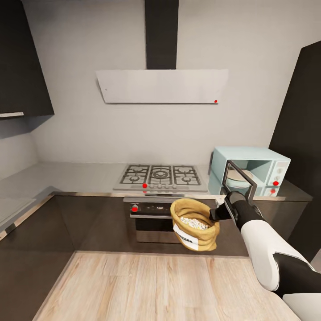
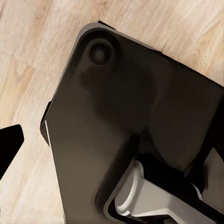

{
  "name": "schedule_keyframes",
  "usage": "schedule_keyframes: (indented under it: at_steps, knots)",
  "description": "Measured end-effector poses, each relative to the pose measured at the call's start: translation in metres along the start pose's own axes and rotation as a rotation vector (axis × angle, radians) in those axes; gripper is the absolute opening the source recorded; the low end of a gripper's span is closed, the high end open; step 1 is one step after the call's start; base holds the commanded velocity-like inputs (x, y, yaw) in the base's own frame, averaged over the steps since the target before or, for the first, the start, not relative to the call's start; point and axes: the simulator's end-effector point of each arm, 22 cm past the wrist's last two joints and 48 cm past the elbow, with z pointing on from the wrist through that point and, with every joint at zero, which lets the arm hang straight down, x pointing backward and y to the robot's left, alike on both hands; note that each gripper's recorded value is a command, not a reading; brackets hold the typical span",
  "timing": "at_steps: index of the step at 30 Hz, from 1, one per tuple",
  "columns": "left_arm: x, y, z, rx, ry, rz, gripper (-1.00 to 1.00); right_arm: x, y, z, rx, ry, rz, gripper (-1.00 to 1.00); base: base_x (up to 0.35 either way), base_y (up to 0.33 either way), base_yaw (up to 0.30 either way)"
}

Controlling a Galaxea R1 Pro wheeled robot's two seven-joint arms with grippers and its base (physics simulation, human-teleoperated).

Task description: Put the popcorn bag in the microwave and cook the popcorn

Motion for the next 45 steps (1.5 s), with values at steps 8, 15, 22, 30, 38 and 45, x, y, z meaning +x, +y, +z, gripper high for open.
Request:
schedule_keyframes:
  at_steps: [8,15,22,30,38,45]
  knots:
    - [0.0009,-0.0014,0.0000,-0.002,0.002,-0.014,1.00,0.0010,-0.0011,0.0008,0.005,0.006,0.002,-1.00,-0.290,0.000,0.000]
    - [0.0007,-0.0010,0.0001,-0.002,0.002,-0.013,1.00,0.0015,-0.0010,0.0010,0.005,0.007,0.003,-1.00,-0.346,-0.005,0.000]
    - [0.0004,-0.0006,0.0001,0.000,0.001,0.001,1.00,0.0016,-0.0007,0.0008,0.004,0.008,0.004,-1.00,-0.296,-0.138,0.000]
    - [-0.0003,0.0005,0.0000,-0.002,-0.001,-0.008,1.00,0.0018,-0.0007,0.0004,0.004,0.008,0.005,-1.00,-0.161,-0.119,0.000]
    - [-0.0001,0.0006,0.0000,-0.001,0.000,-0.001,1.00,0.0021,-0.0007,0.0002,0.004,0.009,0.005,-1.00,-0.003,-0.174,0.000]
    - [-0.0004,0.0015,0.0000,-0.004,0.000,-0.017,1.00,0.0023,-0.0015,0.0003,0.007,0.009,0.005,-1.00,0.000,-0.117,-0.123]
